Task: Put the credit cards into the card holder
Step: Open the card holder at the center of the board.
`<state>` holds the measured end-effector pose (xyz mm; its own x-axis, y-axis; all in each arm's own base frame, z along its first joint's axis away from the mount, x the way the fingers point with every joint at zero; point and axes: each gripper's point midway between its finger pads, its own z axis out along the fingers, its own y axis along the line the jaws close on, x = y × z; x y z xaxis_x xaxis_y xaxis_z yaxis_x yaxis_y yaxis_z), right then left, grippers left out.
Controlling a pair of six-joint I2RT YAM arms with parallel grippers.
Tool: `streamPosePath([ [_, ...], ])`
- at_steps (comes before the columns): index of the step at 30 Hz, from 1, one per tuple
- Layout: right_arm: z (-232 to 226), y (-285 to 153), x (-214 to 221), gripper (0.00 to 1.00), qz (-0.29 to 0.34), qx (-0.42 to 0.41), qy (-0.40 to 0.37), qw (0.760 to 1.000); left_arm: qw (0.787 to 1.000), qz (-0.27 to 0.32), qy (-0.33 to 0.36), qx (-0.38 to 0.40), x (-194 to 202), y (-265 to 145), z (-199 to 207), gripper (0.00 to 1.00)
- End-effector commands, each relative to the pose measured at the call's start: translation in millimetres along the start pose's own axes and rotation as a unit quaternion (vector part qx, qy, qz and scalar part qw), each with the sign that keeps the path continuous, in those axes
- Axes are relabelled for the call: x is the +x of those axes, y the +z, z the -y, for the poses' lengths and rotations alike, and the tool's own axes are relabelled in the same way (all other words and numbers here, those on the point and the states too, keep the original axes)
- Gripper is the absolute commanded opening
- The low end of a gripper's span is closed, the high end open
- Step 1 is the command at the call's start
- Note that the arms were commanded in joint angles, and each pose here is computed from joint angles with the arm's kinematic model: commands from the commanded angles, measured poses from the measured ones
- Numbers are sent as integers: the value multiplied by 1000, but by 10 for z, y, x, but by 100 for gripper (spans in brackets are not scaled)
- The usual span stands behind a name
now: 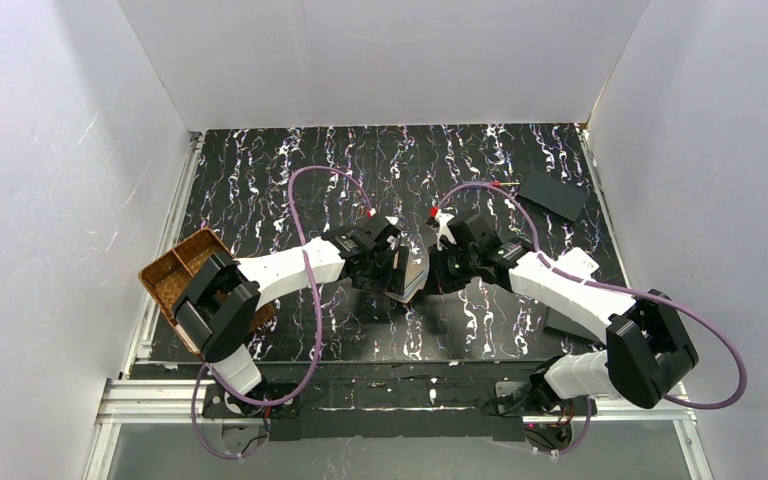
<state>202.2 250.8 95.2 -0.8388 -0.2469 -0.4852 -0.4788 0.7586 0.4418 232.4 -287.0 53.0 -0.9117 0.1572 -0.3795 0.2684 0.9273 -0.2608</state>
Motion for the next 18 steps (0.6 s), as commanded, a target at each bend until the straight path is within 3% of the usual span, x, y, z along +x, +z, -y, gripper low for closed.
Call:
streamPosePath([
  [1,42,-86,-10,1,16,10,-13,1000,999,15,0,-31,-41,-101,-171,64],
  [9,180,36,199,1,1,18,4,1000,1000,-8,-13,14,33,-7,-17,61],
  [18,329,56,340,1,-6,35,-2,999,1000,2,-17,24,-144,-91,-40,73],
])
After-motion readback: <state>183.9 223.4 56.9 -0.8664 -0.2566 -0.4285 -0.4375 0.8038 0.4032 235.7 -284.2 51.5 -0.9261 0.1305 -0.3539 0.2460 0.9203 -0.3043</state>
